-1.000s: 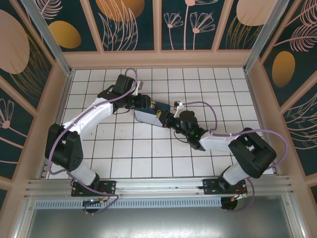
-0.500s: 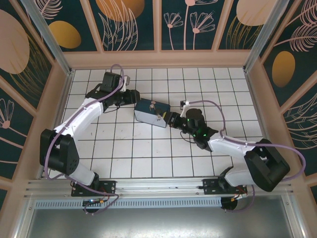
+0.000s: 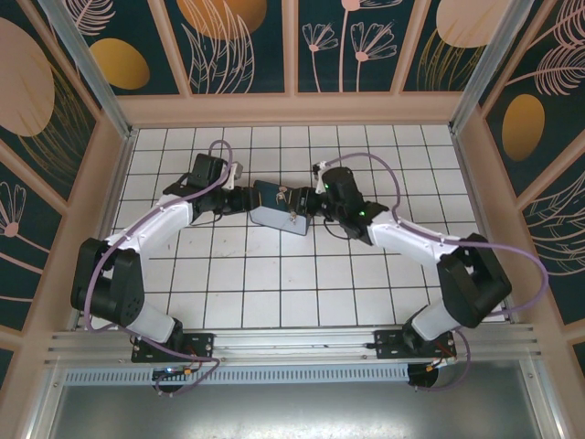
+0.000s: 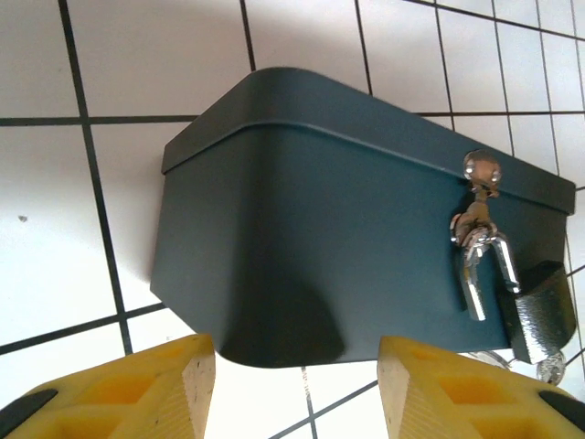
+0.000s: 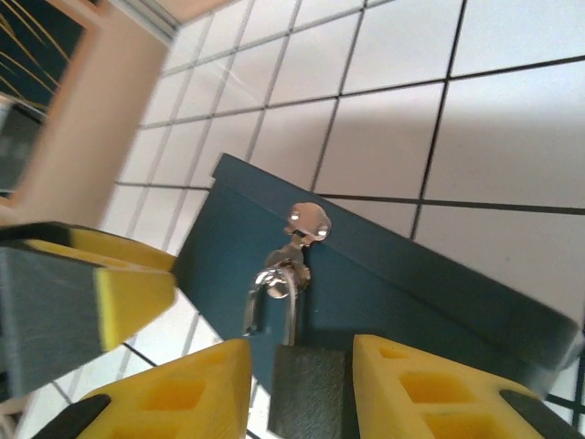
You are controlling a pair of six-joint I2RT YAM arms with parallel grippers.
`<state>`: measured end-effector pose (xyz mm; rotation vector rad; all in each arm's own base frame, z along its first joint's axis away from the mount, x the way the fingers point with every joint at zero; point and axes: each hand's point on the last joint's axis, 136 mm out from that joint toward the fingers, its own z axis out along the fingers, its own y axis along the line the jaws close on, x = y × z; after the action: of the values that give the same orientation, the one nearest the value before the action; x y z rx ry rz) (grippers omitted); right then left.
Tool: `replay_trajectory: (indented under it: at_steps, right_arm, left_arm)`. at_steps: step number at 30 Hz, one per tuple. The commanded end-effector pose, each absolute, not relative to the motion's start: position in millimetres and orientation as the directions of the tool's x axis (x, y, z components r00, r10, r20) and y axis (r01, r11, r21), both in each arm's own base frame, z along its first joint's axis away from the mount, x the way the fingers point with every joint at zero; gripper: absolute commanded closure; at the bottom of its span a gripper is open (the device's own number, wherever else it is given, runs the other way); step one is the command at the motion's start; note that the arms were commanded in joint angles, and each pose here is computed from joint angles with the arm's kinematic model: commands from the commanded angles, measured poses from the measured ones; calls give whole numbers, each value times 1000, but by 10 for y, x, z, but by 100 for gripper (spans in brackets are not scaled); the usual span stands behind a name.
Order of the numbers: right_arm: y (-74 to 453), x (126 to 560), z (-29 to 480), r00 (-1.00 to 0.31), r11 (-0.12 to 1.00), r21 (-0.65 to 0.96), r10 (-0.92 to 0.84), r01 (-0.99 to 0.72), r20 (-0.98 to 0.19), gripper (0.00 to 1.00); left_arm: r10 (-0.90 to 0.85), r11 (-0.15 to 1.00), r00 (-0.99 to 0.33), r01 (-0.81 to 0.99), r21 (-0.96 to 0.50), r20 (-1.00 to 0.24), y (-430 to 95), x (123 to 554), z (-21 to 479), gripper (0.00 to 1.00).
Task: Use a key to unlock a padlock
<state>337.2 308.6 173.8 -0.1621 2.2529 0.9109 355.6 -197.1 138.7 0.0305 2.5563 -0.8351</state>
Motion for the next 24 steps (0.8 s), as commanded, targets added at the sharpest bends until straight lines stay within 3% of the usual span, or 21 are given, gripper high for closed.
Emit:
replay_trajectory:
  at_steps: [1,18,24]
  right_arm:
    - [3010,3319,1567,-776,823,432,-17,-369,-631,65]
    - [3209,3211,1313,-829,876,329,-129,-352,-544,64]
    - [3272,3227,1530,-825,859,373,-95,-350,-557,67]
  left_arm:
    - [-102,794,-863,230,-563,-496,-2054,3712,1649,49]
    - [-105,738,-886,235,-632,-452,-2269,3787,1548,55]
    - [-64,691,-903,268,-672,-425,-2438,3632,1620,56]
